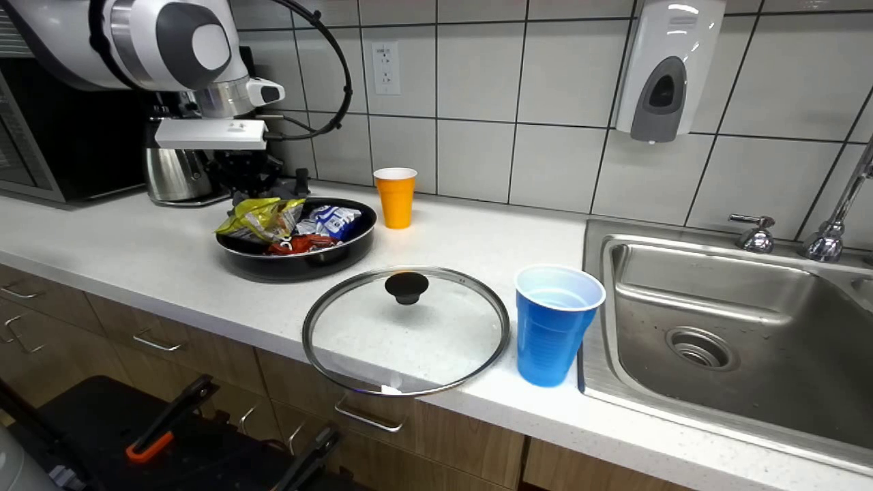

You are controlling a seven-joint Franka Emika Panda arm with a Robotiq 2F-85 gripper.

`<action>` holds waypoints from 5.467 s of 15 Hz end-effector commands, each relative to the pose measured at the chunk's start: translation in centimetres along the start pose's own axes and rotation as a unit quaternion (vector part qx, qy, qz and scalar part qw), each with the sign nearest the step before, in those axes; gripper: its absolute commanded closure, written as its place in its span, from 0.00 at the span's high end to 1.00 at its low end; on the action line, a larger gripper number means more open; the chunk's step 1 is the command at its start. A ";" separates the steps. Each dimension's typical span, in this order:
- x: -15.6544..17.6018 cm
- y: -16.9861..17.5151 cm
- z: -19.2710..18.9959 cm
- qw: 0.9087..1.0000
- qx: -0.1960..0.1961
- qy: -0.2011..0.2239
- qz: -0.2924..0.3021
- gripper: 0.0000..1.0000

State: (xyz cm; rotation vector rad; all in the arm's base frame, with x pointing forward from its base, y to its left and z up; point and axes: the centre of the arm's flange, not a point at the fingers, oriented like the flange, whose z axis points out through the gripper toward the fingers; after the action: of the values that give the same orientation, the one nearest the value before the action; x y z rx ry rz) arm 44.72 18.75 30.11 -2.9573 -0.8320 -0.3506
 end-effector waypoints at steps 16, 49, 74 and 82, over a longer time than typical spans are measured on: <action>1.3 -1.3 -8.9 0.993 -0.075 0.014 -0.088 0.94; -12.4 4.6 -13.4 0.983 -0.097 -0.055 0.145 1.00; -20.1 17.1 -10.5 0.927 -0.102 -0.061 0.356 1.00; -22.3 20.4 -6.7 0.909 -0.100 -0.047 0.403 1.00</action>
State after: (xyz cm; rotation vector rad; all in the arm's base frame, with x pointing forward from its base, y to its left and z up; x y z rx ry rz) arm 36.64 -9.93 34.51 -3.1763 0.3946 -0.2473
